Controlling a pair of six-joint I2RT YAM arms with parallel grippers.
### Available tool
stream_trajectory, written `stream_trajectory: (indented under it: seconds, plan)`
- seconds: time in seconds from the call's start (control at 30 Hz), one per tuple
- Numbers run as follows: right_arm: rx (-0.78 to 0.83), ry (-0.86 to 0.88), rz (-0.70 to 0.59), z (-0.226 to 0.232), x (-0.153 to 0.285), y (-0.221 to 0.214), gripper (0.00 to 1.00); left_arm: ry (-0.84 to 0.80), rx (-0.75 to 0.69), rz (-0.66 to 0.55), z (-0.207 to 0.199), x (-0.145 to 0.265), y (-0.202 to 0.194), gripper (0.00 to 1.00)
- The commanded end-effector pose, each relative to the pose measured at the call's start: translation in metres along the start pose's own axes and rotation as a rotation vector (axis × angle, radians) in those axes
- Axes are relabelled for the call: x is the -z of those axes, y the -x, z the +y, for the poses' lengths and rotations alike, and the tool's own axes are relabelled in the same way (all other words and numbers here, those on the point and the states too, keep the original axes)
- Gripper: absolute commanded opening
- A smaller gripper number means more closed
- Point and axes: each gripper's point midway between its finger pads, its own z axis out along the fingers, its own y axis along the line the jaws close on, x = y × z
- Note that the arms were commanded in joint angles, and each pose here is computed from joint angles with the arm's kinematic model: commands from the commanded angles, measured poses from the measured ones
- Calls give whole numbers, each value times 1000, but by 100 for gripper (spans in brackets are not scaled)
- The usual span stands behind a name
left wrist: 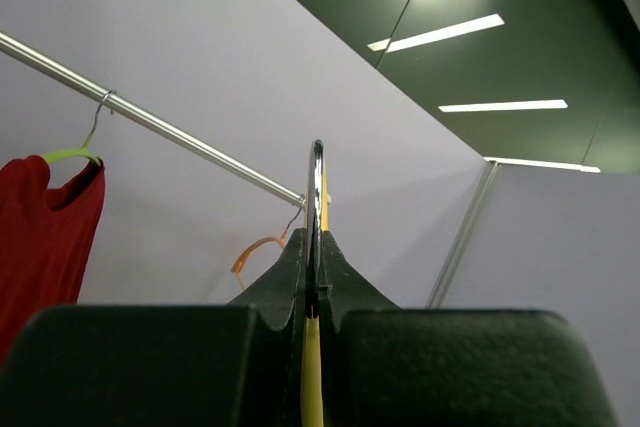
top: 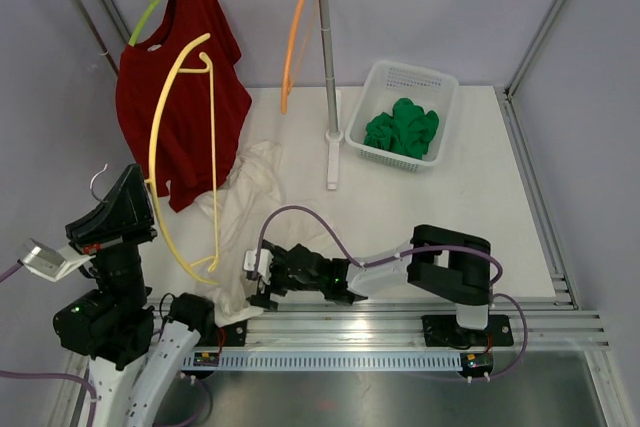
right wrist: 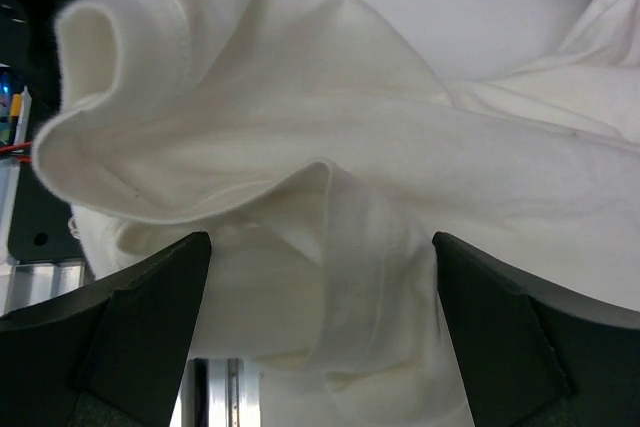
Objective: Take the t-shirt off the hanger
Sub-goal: Remove the tshirt from the hanger, then place the tshirt into the basket
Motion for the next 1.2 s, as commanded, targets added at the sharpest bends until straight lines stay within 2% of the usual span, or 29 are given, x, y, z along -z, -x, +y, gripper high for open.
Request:
stream_trajectory:
  seconds: [0.0, 0.13, 0.4, 0.5, 0.53, 0.57, 0.63, 0.67, 0.77, 0.83, 0.87, 0.97, 1.17]
  plan:
    - [-33, 34, 44, -7, -16, -5, 99, 47, -62, 5, 5, 4, 12, 0]
    - [-73, 46, 97, -12, -21, -32, 99, 64, -82, 19, 6, 9, 17, 0]
    - [-141, -48, 225, -31, -21, -93, 100, 47, -80, 30, 3, 17, 18, 0]
    - [-159, -42, 246, -28, -14, -105, 81, 39, -81, 46, 3, 17, 13, 0]
    - [-162, -57, 250, -29, -11, -108, 63, 38, -80, 51, 3, 17, 11, 0]
    - [-162, -68, 249, -31, -10, -109, 52, 32, -80, 54, 2, 17, 11, 0]
    - [-163, -94, 265, -33, -1, -115, 20, 25, -78, 73, 2, 17, 6, 0]
    - [-161, -133, 261, -40, 3, -114, 0, 10, -76, 86, -1, 18, 4, 0]
    - [-163, -218, 238, -51, 24, -107, 0, -12, -71, 115, -5, 19, -1, 0]
    - [-170, -319, 143, -71, 38, -75, 0, -18, -73, 123, -7, 19, -1, 0]
    - [-175, -354, 131, -74, 51, -76, 0, -20, -74, 131, -8, 20, -2, 0]
    - [-187, -498, -41, -100, 86, -23, 0, -31, -73, 135, -10, 22, -1, 0]
    - [-233, -774, -231, -146, 152, 36, 0, -29, -76, 123, -11, 26, 5, 0]
